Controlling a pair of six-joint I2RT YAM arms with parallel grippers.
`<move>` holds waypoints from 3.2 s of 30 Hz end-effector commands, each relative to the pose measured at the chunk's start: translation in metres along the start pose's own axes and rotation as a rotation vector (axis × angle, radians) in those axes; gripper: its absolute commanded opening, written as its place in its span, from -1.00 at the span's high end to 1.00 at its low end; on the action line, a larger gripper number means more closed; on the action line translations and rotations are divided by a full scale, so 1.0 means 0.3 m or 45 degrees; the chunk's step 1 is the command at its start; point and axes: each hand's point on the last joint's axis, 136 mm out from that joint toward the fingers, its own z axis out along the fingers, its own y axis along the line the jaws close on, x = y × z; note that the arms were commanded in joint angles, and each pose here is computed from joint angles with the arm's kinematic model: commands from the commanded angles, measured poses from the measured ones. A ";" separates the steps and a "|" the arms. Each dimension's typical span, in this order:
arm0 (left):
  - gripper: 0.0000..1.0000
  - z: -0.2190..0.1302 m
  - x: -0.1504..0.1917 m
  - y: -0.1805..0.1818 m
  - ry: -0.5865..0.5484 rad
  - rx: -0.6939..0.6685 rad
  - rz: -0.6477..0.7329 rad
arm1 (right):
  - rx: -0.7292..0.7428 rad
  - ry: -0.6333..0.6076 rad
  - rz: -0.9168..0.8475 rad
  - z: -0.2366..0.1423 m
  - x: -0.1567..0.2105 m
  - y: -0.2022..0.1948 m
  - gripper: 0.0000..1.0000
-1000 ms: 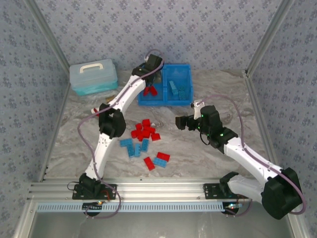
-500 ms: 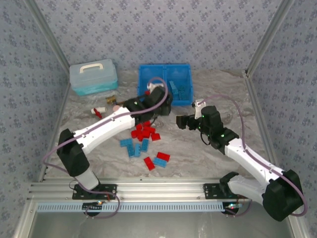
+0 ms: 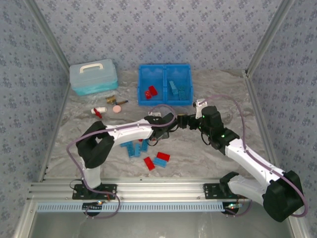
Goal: Sort the legos into containers by color
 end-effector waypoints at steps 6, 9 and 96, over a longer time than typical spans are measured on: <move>-0.39 0.058 0.018 -0.001 0.016 -0.035 -0.082 | 0.009 -0.006 0.011 0.002 0.001 -0.001 -1.00; -0.36 0.080 0.036 -0.012 0.034 -0.017 -0.079 | 0.008 -0.007 0.013 0.001 0.000 0.000 -1.00; -0.31 -0.274 -0.145 0.132 -0.167 0.134 0.336 | 0.010 -0.041 0.014 -0.039 -0.021 0.010 -1.00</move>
